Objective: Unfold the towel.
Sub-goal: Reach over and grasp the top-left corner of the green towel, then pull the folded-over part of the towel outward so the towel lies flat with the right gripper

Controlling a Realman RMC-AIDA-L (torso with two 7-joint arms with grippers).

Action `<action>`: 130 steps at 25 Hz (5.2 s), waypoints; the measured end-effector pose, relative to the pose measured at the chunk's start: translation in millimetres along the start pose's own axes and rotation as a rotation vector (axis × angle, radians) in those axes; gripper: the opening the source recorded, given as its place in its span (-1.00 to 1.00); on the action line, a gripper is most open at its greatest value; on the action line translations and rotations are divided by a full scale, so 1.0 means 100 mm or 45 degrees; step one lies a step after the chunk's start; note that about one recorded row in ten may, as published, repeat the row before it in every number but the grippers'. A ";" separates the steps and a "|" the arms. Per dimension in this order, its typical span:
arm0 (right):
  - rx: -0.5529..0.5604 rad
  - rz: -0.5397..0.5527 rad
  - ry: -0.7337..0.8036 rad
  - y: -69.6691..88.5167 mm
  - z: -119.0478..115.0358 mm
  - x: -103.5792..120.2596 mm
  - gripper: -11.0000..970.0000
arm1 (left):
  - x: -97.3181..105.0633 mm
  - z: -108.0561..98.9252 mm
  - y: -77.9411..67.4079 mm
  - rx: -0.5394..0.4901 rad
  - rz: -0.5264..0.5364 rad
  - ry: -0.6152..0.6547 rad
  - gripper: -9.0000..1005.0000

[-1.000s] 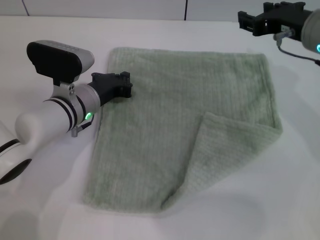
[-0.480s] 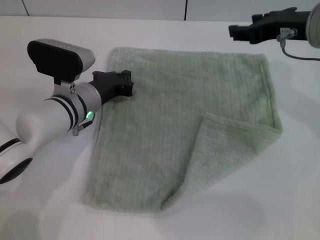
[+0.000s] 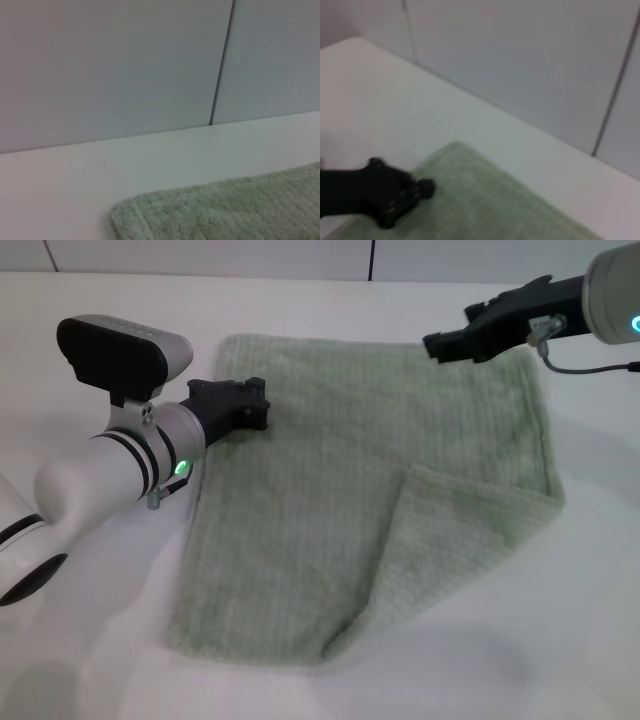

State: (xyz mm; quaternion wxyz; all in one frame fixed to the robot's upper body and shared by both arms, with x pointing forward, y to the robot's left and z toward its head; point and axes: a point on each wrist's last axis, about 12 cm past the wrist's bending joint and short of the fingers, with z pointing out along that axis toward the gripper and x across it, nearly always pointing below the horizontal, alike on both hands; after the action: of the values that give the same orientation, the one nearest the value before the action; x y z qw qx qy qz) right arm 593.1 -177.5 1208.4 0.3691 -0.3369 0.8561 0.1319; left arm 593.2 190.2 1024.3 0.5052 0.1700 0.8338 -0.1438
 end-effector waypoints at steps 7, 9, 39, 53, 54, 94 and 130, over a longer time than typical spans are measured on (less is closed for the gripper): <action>-0.075 -0.059 0.073 0.08 0.01 -0.06 0.26 | 0.00 0.00 0.00 0.001 0.000 -0.001 -0.98; -0.085 -0.063 0.088 0.09 0.02 -0.06 0.26 | 0.00 0.00 0.00 0.000 0.000 0.000 -0.98; -0.181 -0.052 0.270 0.18 0.24 0.09 0.26 | 0.01 0.01 0.00 -0.007 0.002 0.013 -0.99; -0.199 -0.055 0.315 0.18 0.33 0.15 0.26 | 0.01 0.00 0.00 -0.010 0.003 0.016 -0.99; -0.200 -0.054 0.319 0.17 0.33 0.15 0.26 | 0.01 0.00 0.01 -0.010 0.003 0.017 -0.99; -0.218 -0.072 0.415 0.17 0.56 0.26 0.26 | 0.02 0.00 0.01 -0.012 0.001 0.018 -0.99; -0.234 -0.113 0.470 0.20 0.74 0.29 0.26 | 0.02 0.00 0.00 -0.009 0.004 0.019 -0.99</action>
State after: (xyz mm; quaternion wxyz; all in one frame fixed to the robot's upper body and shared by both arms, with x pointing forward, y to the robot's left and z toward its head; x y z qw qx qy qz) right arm 605.1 -142.0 1135.7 0.1791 -0.4251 0.8778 0.1291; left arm 592.8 190.4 1022.5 0.4999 0.1707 0.8377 -0.1387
